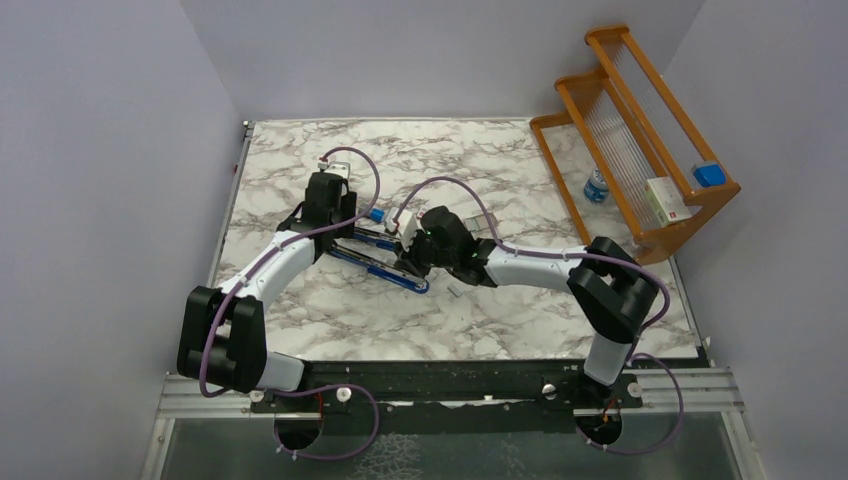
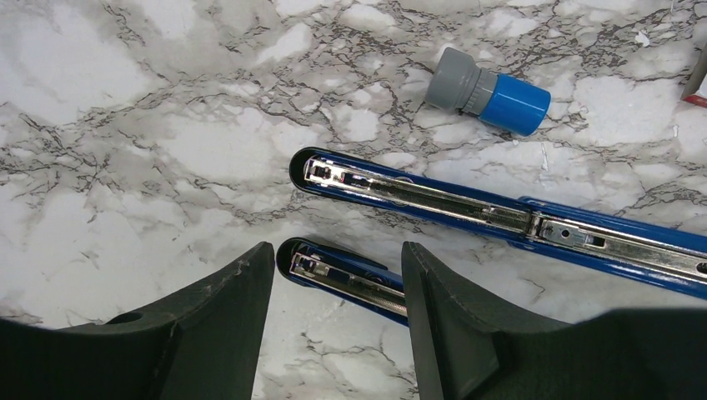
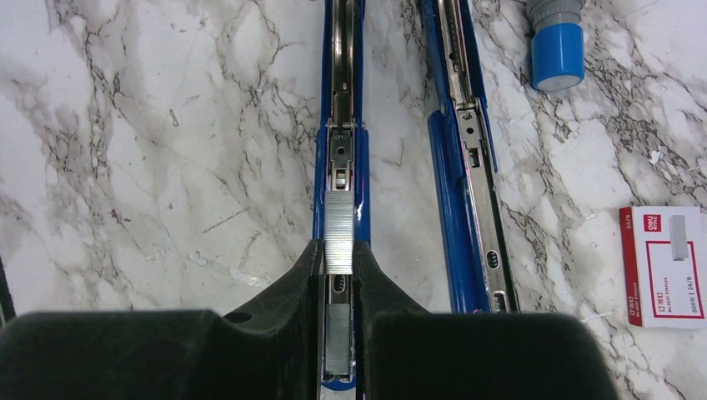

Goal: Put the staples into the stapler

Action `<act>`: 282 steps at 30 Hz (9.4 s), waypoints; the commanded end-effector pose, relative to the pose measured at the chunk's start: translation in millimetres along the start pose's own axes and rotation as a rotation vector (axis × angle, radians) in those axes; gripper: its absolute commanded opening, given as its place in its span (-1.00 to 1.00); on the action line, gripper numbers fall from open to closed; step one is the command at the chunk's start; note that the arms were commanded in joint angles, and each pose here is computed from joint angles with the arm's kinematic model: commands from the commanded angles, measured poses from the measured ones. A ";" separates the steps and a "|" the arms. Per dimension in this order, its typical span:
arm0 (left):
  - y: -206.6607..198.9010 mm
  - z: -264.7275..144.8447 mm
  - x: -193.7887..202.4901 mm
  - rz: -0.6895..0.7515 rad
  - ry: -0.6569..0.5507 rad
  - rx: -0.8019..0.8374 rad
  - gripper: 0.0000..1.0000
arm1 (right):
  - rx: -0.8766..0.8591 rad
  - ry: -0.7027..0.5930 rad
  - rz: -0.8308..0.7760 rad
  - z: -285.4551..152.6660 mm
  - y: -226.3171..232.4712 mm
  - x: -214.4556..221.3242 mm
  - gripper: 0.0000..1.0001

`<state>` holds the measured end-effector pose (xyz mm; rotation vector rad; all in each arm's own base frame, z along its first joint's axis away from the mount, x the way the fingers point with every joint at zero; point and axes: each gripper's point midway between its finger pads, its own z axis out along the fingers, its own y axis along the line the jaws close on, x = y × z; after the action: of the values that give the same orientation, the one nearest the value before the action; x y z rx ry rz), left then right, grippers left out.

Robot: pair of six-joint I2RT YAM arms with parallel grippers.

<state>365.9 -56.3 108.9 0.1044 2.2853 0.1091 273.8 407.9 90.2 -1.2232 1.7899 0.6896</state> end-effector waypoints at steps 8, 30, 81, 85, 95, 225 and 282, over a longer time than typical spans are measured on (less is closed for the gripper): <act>3.9 -7.2 -21.0 0.004 -0.056 -0.021 0.22 | 0.054 0.036 -0.025 13.1 -3.5 3.7 -0.99; 3.7 -7.6 -20.7 0.005 -0.056 -0.020 0.22 | -0.023 0.068 -0.016 16.2 10.3 14.2 -0.99; 2.7 -7.9 -21.0 0.006 -0.058 -0.017 0.22 | -0.047 0.174 0.006 17.0 14.6 37.6 -0.53; 2.9 -7.6 -20.5 0.008 -0.056 -0.018 0.22 | -0.049 0.167 0.006 19.0 14.5 34.9 -0.45; 3.5 -7.4 -20.4 0.007 -0.055 -0.020 0.22 | -0.021 0.069 0.028 10.4 11.2 5.0 -0.35; 5.7 -10.1 -24.9 0.001 -0.070 -0.032 0.22 | -0.193 -0.150 -0.083 8.1 92.0 -13.8 -0.65; 1.6 -10.8 -24.6 0.014 -0.071 -0.021 0.22 | -0.282 -0.041 -0.084 72.9 108.7 104.8 -0.35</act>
<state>365.6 -56.7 112.1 0.1224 2.2739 0.1323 188.7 485.9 20.6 -1.3899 1.4555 0.9723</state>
